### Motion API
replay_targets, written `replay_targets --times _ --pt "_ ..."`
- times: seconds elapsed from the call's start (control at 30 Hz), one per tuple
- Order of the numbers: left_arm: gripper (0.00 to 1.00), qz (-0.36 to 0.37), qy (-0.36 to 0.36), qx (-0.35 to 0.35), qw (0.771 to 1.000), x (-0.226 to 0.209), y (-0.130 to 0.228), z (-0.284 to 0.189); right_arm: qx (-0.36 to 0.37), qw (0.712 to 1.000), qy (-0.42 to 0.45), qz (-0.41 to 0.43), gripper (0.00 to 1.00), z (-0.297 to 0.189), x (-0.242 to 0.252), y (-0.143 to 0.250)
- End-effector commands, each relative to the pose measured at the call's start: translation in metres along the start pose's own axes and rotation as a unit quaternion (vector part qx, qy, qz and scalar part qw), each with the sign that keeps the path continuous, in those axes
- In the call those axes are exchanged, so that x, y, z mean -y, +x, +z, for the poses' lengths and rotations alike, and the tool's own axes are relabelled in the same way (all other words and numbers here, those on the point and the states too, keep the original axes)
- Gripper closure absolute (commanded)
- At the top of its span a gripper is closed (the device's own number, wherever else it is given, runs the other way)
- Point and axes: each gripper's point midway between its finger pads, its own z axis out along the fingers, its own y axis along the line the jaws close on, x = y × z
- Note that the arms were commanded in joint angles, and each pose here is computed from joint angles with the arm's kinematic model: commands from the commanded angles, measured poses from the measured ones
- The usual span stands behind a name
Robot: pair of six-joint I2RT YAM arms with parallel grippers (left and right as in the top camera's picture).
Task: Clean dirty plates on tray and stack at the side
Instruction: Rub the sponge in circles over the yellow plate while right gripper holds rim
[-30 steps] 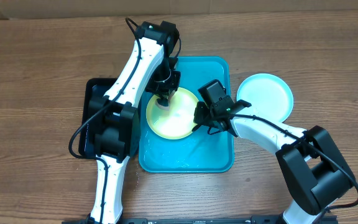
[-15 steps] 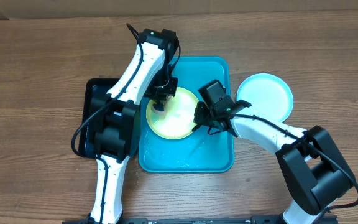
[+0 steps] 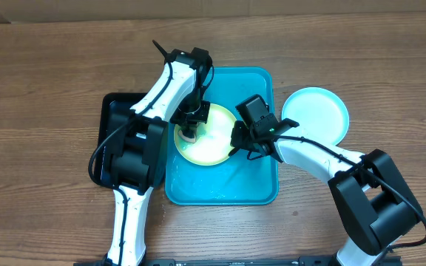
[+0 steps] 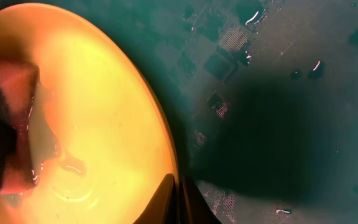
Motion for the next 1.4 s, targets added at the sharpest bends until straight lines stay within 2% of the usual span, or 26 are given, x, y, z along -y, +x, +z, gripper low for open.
replay_targets --times 0.0,0.27,0.37,0.57,0.73,0.87,1.2,1.37 --pt "0.96 0.023 0.073 -0.046 0.996 0.027 0.019 0.014 -0.008 1.000 -0.002 -0.002 0.96 0.004 -0.001 0.006" --pt "0.96 0.083 0.272 -0.060 0.957 0.090 0.029 -0.015 -0.008 1.000 -0.002 -0.002 0.96 0.004 -0.001 0.006" --pt "0.96 0.087 0.294 -0.058 0.950 0.093 0.028 -0.034 -0.008 1.000 -0.002 -0.002 0.96 0.004 -0.001 0.006" --pt "0.96 0.094 0.260 -0.003 0.961 0.082 0.016 -0.084 -0.008 1.000 -0.002 -0.002 0.96 0.004 -0.001 0.006" --pt "0.96 0.033 0.105 0.032 0.993 0.036 0.004 -0.081 -0.008 1.000 -0.002 -0.002 0.96 0.004 -0.001 0.006" --pt "0.96 0.004 0.040 0.030 0.999 0.016 0.003 -0.064 -0.008 1.000 -0.002 -0.002 0.96 0.004 -0.001 0.006" --pt "0.96 -0.019 0.028 -0.007 0.999 0.010 0.016 0.006 -0.008 1.000 -0.002 -0.002 0.96 0.004 -0.001 0.006" --pt "0.96 0.004 0.098 -0.043 0.994 0.032 0.034 0.017 -0.008 1.000 -0.002 -0.002 0.96 0.004 -0.001 0.006"
